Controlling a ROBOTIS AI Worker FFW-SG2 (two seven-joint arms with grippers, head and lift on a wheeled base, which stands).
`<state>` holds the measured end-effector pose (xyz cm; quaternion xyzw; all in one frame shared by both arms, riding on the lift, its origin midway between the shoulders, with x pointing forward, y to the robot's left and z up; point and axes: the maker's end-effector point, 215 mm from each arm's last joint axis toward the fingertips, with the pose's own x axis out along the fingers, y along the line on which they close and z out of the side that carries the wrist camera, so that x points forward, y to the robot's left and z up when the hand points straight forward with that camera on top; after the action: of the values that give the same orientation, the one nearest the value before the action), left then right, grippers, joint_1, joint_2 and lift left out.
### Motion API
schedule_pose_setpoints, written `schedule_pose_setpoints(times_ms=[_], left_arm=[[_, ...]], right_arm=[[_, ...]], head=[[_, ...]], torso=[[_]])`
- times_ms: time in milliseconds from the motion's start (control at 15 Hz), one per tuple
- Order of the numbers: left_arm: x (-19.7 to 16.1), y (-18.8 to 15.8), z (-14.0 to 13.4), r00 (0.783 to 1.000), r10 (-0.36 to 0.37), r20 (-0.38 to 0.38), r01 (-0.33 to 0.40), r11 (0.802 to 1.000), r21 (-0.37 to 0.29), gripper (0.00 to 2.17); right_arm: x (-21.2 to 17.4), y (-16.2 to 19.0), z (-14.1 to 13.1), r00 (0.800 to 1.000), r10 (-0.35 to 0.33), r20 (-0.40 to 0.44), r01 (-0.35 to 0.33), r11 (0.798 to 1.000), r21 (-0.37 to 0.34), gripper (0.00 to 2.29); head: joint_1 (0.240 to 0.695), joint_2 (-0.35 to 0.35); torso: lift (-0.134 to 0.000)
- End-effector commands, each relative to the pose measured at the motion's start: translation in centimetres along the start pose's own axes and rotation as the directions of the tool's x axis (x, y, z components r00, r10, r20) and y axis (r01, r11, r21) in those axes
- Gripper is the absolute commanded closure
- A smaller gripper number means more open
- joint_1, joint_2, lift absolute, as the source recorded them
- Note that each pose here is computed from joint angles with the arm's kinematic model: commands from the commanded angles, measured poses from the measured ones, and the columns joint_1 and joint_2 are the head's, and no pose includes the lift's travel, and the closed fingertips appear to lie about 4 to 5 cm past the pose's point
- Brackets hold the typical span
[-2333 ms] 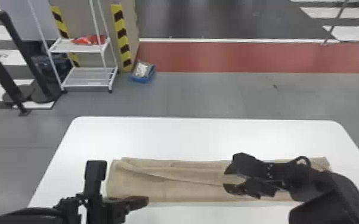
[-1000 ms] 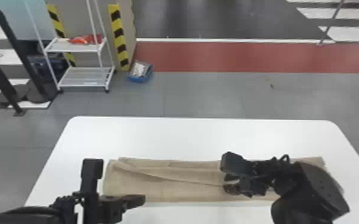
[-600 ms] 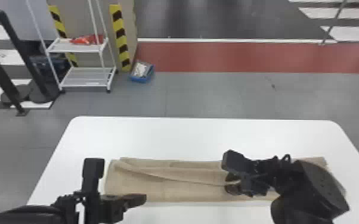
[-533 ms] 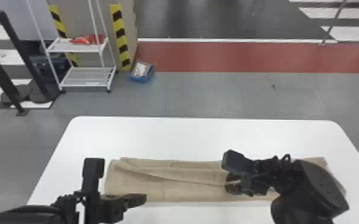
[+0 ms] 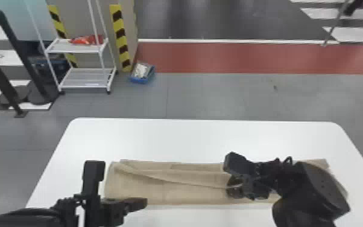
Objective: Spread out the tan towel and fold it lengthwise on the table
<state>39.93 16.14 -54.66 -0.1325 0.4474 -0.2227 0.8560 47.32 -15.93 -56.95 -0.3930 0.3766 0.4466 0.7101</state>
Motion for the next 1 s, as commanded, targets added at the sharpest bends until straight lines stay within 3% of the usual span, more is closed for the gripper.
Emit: schedule_pose_setpoints(times_ms=[0, 133, 200, 933], left_arm=[[0.0, 0.1, 0.0, 1.000, 0.001, 0.001, -0.001, 1.000, 0.000, 1.31], [0.0, 0.1, -0.1, 1.000, 0.000, -0.002, 0.000, 1.000, -0.001, 1.31], [-0.1, 0.1, -0.1, 1.000, 0.001, -0.006, -0.001, 1.000, -0.001, 1.31], [-0.3, 0.0, -0.6, 1.000, 0.001, -0.018, -0.001, 1.000, -0.006, 1.31]], right_arm=[[0.1, -0.4, -0.4, 1.000, -0.005, -0.012, 0.005, 1.000, 0.003, 1.04], [0.0, -0.6, -0.7, 1.000, -0.009, -0.019, 0.009, 1.000, 0.023, 1.42], [-0.1, -0.7, -0.7, 1.000, -0.009, -0.016, 0.010, 0.999, 0.036, 1.48], [-2.2, -3.8, -0.1, 0.996, -0.089, 0.028, 0.086, 0.989, 0.117, 1.43]], head=[[0.695, 0.004], [0.695, -0.001], [0.695, -0.004], [0.695, -0.013]], torso=[[0.000], [0.000], [0.000], [0.000]])
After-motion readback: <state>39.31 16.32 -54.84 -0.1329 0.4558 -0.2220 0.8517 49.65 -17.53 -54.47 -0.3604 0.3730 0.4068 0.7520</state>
